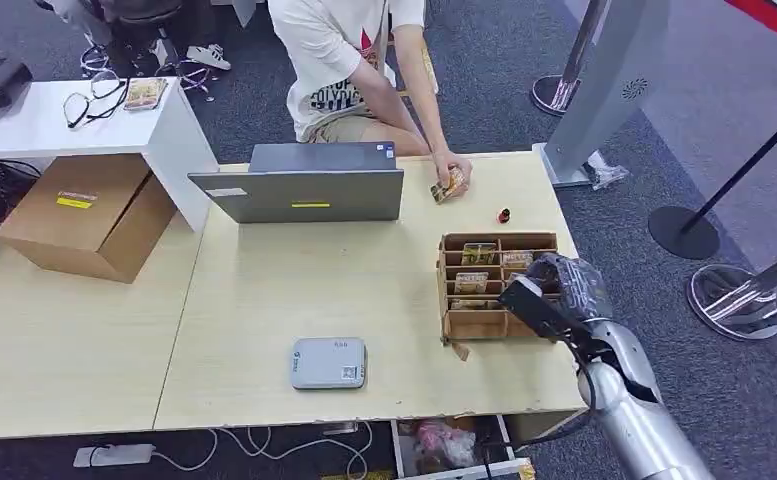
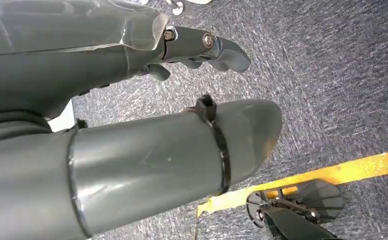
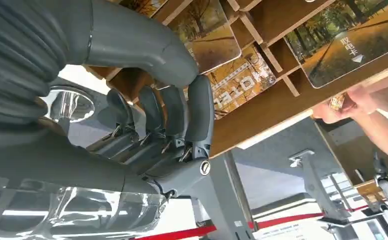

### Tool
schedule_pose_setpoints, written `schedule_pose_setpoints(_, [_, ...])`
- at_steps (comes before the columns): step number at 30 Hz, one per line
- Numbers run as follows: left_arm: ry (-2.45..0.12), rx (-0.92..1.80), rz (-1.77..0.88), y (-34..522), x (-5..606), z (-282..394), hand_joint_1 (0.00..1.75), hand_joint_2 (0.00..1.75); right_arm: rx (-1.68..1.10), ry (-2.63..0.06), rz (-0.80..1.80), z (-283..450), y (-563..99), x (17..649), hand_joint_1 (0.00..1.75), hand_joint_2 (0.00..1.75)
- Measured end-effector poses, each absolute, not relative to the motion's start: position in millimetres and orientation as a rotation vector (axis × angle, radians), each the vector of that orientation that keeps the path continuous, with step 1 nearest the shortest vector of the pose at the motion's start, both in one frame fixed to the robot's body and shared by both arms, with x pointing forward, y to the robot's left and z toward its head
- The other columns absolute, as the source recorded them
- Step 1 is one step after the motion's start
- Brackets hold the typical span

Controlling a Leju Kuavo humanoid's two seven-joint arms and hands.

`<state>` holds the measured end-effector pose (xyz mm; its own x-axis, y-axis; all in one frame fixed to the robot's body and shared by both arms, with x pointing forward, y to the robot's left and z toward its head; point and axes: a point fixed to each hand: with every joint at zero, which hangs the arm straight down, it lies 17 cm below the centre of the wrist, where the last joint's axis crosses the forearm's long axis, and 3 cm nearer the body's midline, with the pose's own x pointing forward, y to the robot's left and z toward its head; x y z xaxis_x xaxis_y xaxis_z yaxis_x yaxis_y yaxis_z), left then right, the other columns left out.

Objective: Pass the card to the sensor for recognition and then transmit it.

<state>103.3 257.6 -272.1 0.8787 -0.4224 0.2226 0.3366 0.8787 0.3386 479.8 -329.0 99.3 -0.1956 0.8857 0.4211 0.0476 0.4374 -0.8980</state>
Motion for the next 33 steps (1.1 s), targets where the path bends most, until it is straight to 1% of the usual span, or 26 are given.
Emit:
schedule_pose_setpoints(2, [-0.298, 0.297, -0.401, 258, 103, -272, 0.0, 0.0, -0.838, -1.584, 0.951, 100, -329, 481, 1.47, 1.75])
schedule_pose_setpoints(3, [-0.298, 0.298, -0.401, 258, 104, -272, 0.0, 0.0, -0.836, -1.583, 0.952, 100, -328, 481, 1.43, 1.75])
schedule_pose_setpoints(10, [-0.304, 0.296, -0.402, 257, 104, -272, 0.0, 0.0, -0.837, -1.585, 0.956, 103, -327, 484, 1.45, 1.75])
schedule_pose_setpoints(22, [-0.307, 0.295, -0.407, 257, 105, -272, 0.0, 0.0, -0.826, -1.605, 0.957, 113, -322, 491, 1.41, 1.75])
schedule_pose_setpoints(23, [-0.307, 0.295, -0.409, 257, 105, -272, 0.0, 0.0, -0.825, -1.608, 0.955, 114, -321, 491, 1.45, 1.75])
schedule_pose_setpoints(24, [-0.308, 0.294, -0.412, 257, 105, -272, 0.0, 0.0, -0.824, -1.611, 0.952, 115, -321, 491, 1.41, 1.75])
schedule_pose_setpoints(26, [-0.307, 0.291, -0.416, 256, 105, -272, 0.0, 0.0, -0.823, -1.616, 0.95, 117, -320, 491, 1.45, 1.75])
schedule_pose_setpoints(30, [-0.308, 0.289, -0.424, 255, 105, -272, 0.0, 0.0, -0.82, -1.628, 0.941, 122, -320, 492, 1.41, 1.75])
schedule_pose_setpoints(33, [-0.309, 0.286, -0.434, 254, 105, -272, 0.0, 0.0, -0.824, -1.638, 0.938, 127, -320, 492, 1.45, 1.75])
